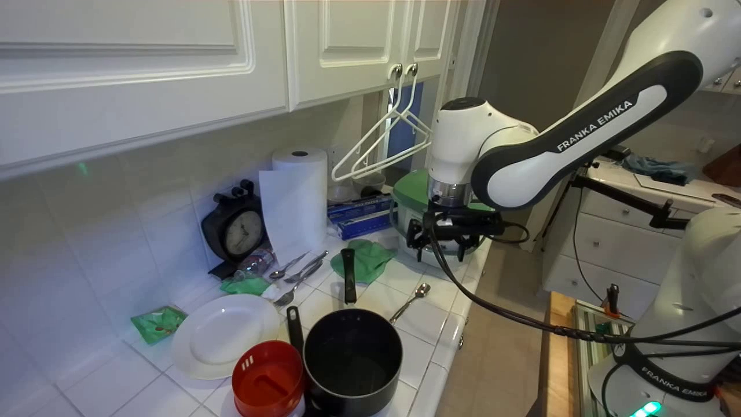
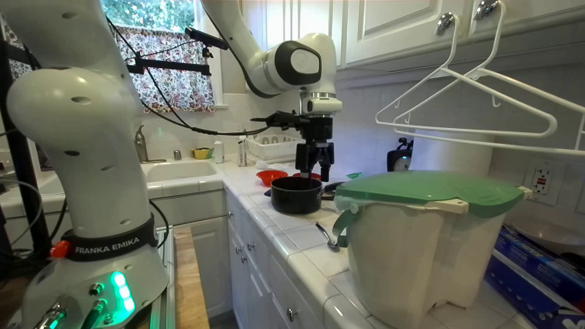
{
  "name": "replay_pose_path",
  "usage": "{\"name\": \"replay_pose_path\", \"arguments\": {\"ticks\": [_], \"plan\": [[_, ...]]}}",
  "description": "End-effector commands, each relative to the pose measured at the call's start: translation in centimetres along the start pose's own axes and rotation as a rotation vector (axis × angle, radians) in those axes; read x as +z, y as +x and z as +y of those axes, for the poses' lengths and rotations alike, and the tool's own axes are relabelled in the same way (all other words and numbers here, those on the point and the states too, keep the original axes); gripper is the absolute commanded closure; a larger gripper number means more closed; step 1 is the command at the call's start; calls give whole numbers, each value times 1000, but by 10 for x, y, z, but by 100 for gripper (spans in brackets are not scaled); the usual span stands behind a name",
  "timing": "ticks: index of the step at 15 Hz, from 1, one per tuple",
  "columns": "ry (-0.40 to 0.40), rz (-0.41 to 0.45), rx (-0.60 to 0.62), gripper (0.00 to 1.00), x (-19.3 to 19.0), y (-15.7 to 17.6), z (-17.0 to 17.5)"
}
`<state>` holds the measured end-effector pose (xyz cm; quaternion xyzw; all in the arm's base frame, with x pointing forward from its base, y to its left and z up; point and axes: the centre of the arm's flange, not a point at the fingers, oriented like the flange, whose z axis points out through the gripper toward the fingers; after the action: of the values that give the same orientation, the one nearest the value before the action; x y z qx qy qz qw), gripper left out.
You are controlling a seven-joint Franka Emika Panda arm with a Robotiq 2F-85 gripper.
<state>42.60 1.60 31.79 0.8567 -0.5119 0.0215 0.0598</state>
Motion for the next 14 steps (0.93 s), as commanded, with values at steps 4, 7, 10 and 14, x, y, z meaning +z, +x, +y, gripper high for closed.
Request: {"name": "replay_pose_path", "arguments": {"ticks": [4,7,10,14], "plan": [[78,-12,103,0,36,6,-12],[105,-41,73,0,51,11,-14],[84,-22,80,0,47,10,-10],[87,-20,129,0,49,17,-7]]}}
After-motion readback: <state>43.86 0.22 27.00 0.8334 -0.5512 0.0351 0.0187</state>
